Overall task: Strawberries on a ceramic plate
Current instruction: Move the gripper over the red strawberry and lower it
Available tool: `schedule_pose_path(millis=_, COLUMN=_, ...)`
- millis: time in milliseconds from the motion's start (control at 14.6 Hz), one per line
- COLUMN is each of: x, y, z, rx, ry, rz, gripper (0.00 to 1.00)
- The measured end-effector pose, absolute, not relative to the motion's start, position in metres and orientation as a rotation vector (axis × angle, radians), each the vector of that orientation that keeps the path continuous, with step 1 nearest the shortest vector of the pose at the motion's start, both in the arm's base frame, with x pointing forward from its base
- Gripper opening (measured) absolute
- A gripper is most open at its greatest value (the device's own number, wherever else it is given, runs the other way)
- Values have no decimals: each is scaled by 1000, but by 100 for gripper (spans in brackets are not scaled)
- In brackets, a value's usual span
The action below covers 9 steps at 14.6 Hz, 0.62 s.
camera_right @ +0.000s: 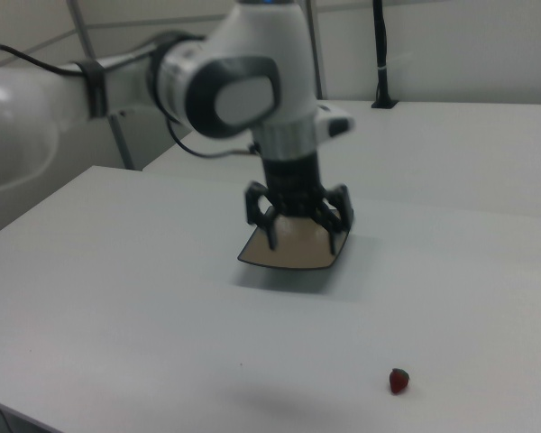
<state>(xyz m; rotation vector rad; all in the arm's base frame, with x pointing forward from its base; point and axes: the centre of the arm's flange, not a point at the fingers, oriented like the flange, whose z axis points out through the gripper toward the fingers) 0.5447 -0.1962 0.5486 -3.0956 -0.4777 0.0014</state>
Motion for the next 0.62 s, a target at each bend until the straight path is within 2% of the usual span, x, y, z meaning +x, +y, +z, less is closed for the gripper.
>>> schedule_pose_path(millis=618, x=557, y=-283, z=412, rx=-3141, ry=-538, rz=35, gripper=100)
